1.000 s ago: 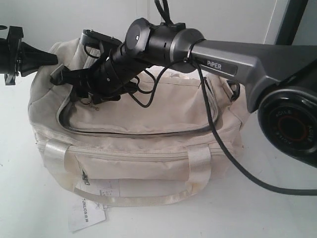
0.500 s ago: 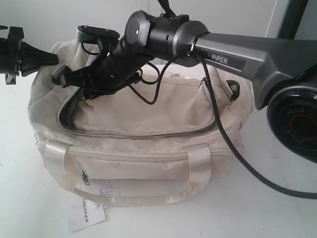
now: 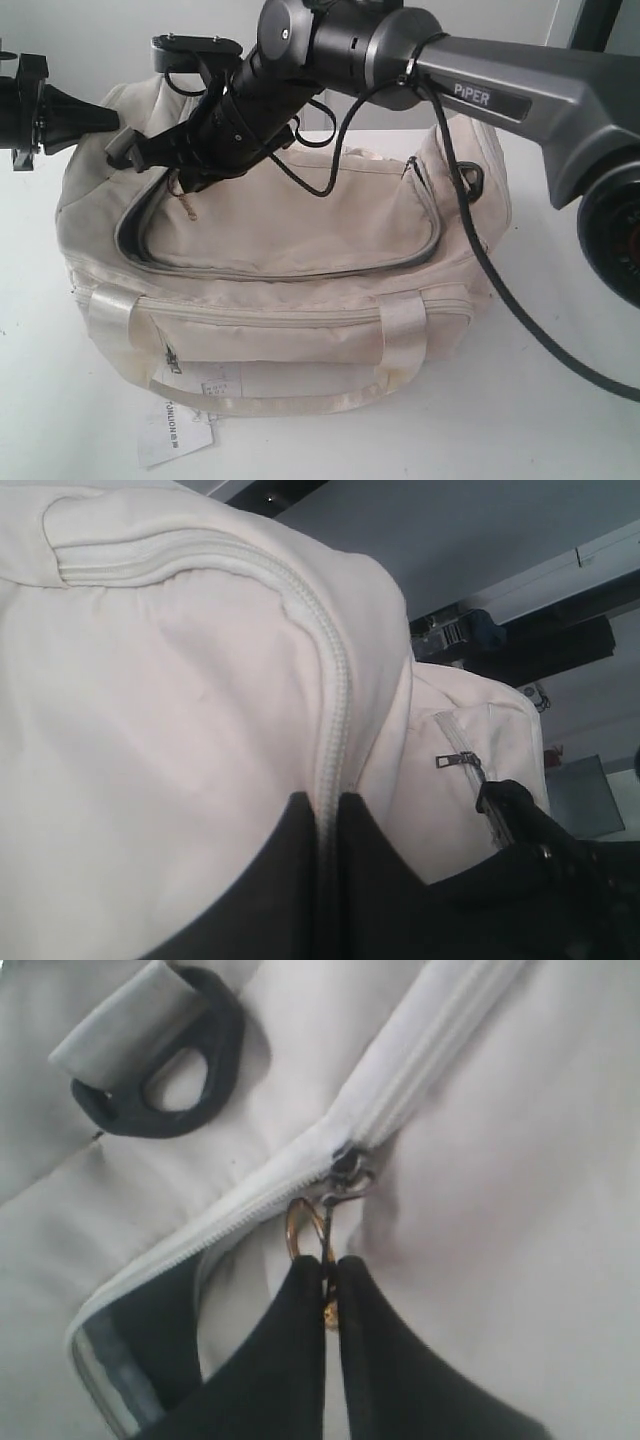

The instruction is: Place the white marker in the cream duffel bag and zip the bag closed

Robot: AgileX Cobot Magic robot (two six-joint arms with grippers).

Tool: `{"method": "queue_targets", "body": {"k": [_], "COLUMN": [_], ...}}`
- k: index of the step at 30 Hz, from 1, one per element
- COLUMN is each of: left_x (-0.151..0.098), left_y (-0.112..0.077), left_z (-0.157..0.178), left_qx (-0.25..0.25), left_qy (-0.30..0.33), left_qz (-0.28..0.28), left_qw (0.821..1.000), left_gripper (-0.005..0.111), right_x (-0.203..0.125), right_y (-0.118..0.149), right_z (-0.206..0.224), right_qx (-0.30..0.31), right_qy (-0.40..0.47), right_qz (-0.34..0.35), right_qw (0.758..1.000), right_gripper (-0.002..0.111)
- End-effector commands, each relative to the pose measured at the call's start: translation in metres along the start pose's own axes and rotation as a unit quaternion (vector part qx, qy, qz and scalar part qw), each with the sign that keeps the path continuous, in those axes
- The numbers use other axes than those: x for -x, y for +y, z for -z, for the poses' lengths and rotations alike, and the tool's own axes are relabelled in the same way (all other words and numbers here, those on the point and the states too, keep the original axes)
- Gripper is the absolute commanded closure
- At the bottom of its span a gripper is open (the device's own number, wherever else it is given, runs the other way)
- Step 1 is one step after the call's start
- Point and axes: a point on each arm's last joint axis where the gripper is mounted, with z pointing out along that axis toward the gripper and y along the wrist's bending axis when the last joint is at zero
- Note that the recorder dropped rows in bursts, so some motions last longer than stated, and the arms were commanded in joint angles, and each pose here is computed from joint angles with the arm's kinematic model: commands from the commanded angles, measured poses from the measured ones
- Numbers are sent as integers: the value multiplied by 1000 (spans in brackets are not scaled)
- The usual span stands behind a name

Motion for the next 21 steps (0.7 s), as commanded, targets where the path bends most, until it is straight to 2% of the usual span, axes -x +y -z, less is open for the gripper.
{"method": "queue_targets", "body": {"k": [1,10,14,18,21], "left_x": [5,6,6,7,7], "left_y": [-9,-10,-10,-10,-10], "left_z": [2,2,2,3,3], "left_qx": [-29,-34,-34,-36,-38], "left_qy": [-17,-27,-26,-28,-28], "left_qz": [3,8,8,9,10], "left_qw": [999,999,999,999,999], "left_gripper": [107,107,107,107,107], "right_x": [-1,5,12,9,6], "right_y": [-3,7,9,16,16], "right_z": [9,19,26,28,28], "right_qx": [-4,37,31,66,70], "right_qy": [20,-2,-35,-18,-4], "right_qz": [15,25,37,58,62], "right_qw": [1000,999,998,996,996], "right_gripper": [108,108,108,108,108]}}
